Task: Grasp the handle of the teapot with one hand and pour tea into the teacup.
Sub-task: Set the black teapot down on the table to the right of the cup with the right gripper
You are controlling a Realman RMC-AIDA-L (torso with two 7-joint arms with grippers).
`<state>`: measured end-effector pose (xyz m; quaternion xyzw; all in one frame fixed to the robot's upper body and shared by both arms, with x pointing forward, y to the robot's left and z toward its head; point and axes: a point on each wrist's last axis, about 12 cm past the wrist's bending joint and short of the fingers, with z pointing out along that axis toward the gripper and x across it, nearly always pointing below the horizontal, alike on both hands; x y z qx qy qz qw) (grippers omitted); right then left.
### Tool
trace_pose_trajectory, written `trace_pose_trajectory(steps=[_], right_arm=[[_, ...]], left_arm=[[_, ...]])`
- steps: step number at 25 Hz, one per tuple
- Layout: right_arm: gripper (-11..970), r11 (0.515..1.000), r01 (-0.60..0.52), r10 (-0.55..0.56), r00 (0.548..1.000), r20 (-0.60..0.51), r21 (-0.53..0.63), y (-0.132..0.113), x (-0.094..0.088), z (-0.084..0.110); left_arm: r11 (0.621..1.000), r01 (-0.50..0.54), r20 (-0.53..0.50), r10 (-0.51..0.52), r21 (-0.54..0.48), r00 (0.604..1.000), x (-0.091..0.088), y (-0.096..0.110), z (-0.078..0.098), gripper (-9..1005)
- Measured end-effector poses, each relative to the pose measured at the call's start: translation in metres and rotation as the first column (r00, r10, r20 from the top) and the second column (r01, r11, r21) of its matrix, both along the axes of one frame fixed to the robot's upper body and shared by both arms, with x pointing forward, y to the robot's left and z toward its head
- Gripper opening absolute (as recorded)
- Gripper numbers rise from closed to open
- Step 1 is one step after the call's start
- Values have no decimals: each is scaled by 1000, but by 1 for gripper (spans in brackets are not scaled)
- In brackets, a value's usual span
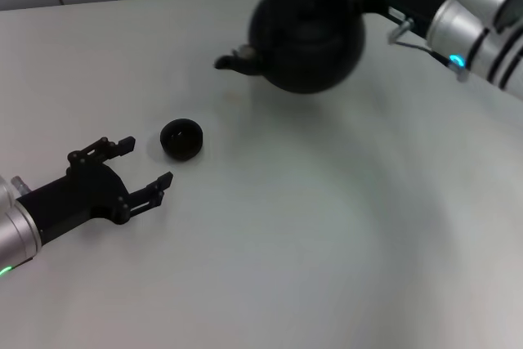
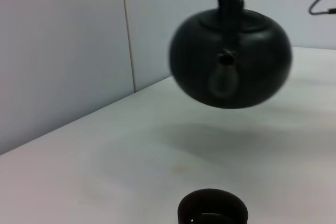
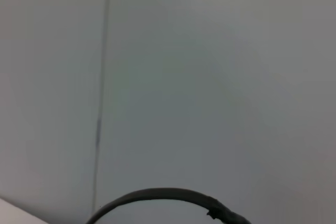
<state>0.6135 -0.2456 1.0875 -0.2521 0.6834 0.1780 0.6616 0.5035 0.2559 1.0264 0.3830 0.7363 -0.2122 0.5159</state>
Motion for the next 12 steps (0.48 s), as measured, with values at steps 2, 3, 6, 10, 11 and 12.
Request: trace_pose_trajectory(steps=[2,3,6,10,11,12], right_arm=[[91,999,35,-34,999,-26,19,-11,-11,-11],[91,999,35,-34,999,-26,19,-11,-11,-11],[91,998,62,-60,997,-45,32,-20,-20,-18],[92,995,90,-87,994,-64,46,-26,-26,-25],[92,994,97,-93,993,-70,48,-27,-26,-26],[92,993,105,-101,992,-78,51,-29,-28,-28]], left_arm=[[1000,-2,-2,2,1,1000,-1,1,0,791],[1000,-2,-2,2,1,1000,-1,1,0,791],[1000,-3,-5,3,1,1000,-2,1,-1,791],[1000,-3,-7,3,0,1000,-2,1,-2,791],[1000,-2,-7,2,-1,1000,-2,1,-2,791],[1000,-2,-7,2,-1,1000,-2,0,-2,791]])
